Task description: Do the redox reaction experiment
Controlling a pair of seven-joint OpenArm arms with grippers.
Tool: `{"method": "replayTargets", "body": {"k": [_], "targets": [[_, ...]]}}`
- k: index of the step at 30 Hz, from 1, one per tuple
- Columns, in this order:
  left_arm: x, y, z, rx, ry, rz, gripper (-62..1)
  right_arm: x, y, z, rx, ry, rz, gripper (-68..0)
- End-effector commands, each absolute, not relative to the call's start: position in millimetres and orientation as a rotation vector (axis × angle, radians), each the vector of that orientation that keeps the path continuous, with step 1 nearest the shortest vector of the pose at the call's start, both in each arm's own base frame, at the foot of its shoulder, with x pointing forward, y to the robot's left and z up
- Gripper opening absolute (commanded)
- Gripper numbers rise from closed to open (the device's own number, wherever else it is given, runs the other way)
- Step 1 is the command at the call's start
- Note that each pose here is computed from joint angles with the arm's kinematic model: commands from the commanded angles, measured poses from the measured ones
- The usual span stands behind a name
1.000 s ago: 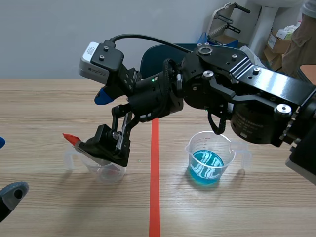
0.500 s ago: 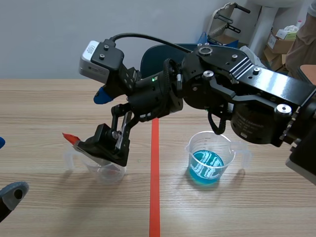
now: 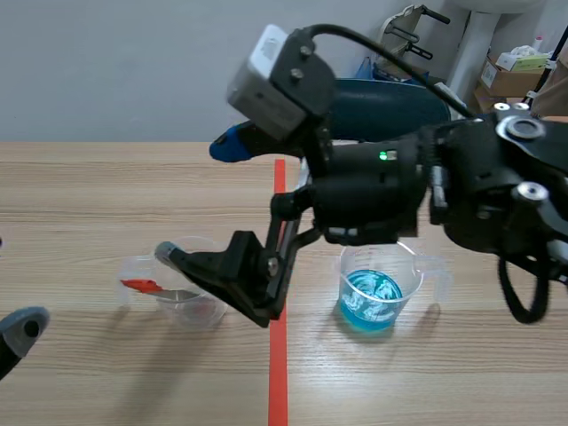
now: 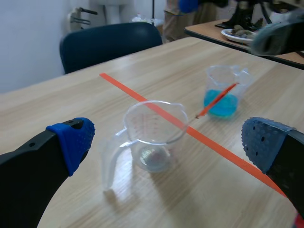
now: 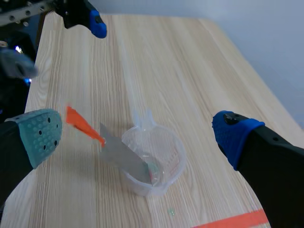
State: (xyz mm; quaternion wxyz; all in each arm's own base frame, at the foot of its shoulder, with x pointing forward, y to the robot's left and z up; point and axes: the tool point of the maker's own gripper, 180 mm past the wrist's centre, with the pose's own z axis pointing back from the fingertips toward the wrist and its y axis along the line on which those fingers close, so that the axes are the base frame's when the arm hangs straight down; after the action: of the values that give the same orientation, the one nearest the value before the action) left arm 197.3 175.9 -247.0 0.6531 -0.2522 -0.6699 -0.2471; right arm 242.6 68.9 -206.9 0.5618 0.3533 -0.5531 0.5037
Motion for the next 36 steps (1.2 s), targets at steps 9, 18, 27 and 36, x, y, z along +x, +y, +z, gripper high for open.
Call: {"method": "replayTargets", "body": {"k": [9,18,27,36], "targets": [[214.1,185.9,-240.7,-0.389,-1.606,-0.583,1.4,237.9,-13.7,-191.5,0.668,-1.389,1.008,0.4],[201.5,155.7,-261.4,-0.348,-1.565,-0.665,1.4,230.1,-63.8,-178.6,0.525,-1.425,0.878,0.4],[212.4,124.4,-254.8,-0.318,-1.536,-0.689,1.4,212.6,-79.7,-171.7,0.433,-1.408,0.756,0.4],[236.1,109.1,-235.8,-0.255,-1.513,-0.749,1.4,193.2,-77.2,-172.1,0.399,-1.347,0.712,0.4]]}}
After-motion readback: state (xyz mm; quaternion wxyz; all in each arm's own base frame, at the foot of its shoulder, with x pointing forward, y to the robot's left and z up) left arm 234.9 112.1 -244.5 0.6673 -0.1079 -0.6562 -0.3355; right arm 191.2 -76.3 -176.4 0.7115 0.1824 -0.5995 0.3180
